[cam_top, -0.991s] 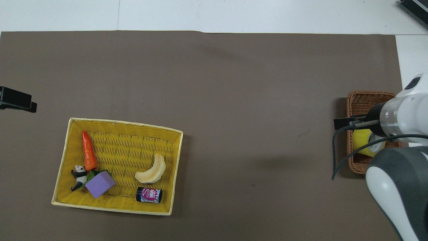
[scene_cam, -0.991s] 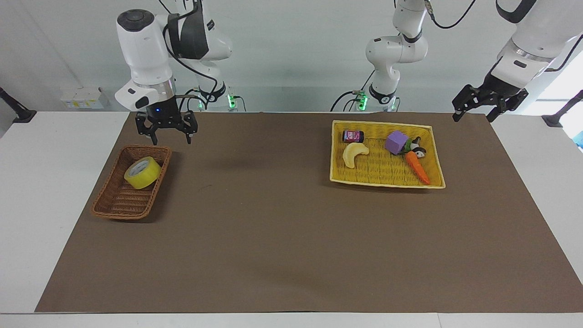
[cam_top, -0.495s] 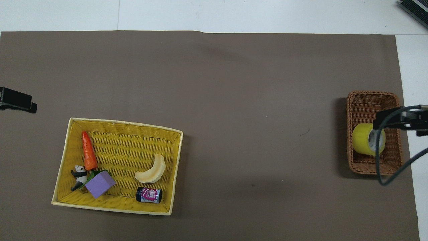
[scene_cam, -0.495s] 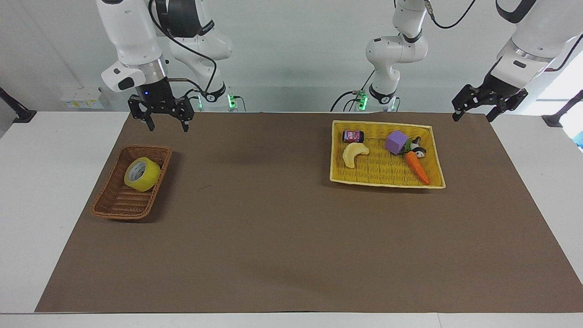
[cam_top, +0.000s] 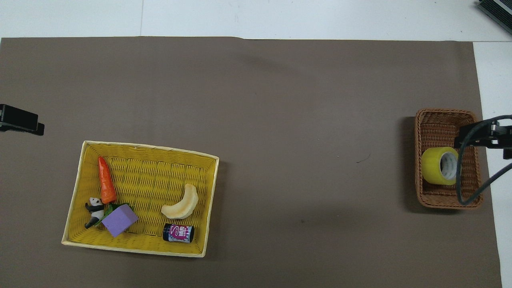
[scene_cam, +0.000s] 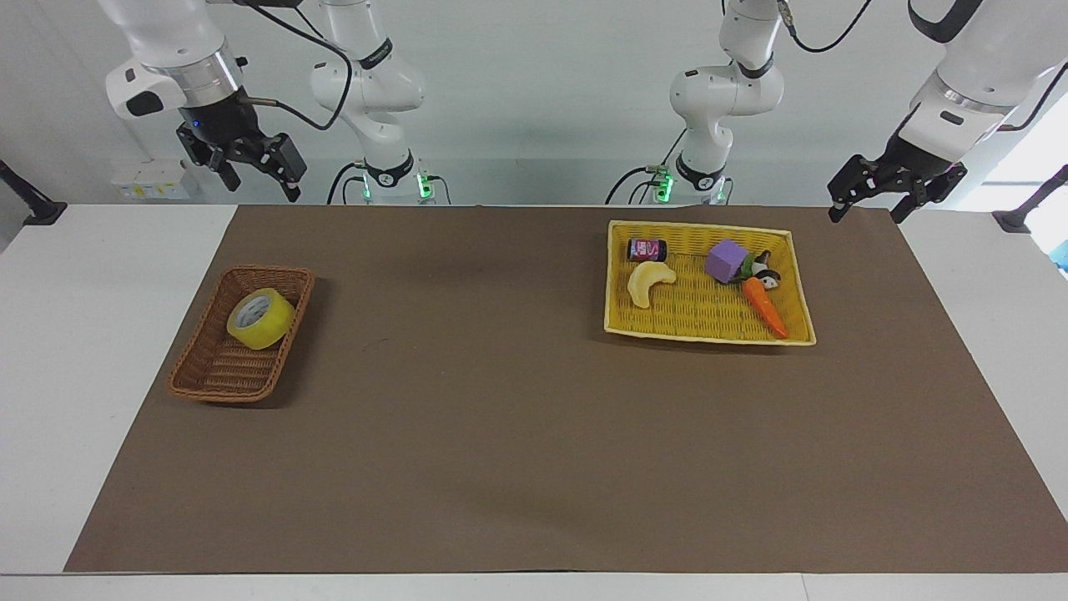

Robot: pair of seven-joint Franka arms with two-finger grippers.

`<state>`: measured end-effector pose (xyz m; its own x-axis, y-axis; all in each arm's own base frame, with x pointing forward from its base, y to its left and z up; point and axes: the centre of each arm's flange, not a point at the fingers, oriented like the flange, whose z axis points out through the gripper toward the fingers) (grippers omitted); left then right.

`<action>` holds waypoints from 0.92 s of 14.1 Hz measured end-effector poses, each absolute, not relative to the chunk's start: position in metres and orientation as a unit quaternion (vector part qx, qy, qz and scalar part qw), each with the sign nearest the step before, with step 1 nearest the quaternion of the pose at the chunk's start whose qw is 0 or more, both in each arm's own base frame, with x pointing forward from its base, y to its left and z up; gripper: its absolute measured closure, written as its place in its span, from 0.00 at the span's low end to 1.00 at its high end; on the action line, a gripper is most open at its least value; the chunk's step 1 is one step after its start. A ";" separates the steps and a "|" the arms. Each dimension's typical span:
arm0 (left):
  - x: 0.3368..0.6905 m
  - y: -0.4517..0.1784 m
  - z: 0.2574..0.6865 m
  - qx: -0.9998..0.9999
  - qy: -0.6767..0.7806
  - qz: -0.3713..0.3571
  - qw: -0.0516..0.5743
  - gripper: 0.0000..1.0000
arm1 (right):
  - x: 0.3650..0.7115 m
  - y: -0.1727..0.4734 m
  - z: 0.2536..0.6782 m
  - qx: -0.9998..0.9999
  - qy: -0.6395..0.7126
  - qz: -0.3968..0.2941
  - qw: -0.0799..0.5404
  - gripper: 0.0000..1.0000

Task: Move tape to another basket

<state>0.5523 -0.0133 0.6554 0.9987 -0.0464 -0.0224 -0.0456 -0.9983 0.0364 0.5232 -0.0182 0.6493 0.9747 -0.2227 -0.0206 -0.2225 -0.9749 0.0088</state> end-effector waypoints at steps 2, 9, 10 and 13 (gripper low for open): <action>0.552 -0.013 0.655 1.000 -0.023 -0.012 0.018 0.00 | 0.523 -0.019 0.655 0.996 -0.091 -0.002 0.003 0.00; 0.552 -0.013 0.655 1.000 -0.023 -0.012 0.018 0.00 | 0.515 -0.016 0.675 0.998 -0.060 -0.007 0.021 0.00; 0.552 -0.013 0.655 1.000 -0.023 -0.012 0.018 0.00 | 0.515 -0.016 0.674 0.998 -0.060 -0.008 0.021 0.00; 0.552 -0.013 0.655 1.000 -0.023 -0.012 0.018 0.00 | 0.515 -0.016 0.674 0.998 -0.060 -0.009 0.021 0.00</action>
<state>0.5522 -0.0133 0.6554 0.9987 -0.0464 -0.0229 -0.0455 -0.9983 0.0361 0.5149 -0.0161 0.6737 0.9926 -0.1202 -0.0149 -0.1194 -0.9919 0.0437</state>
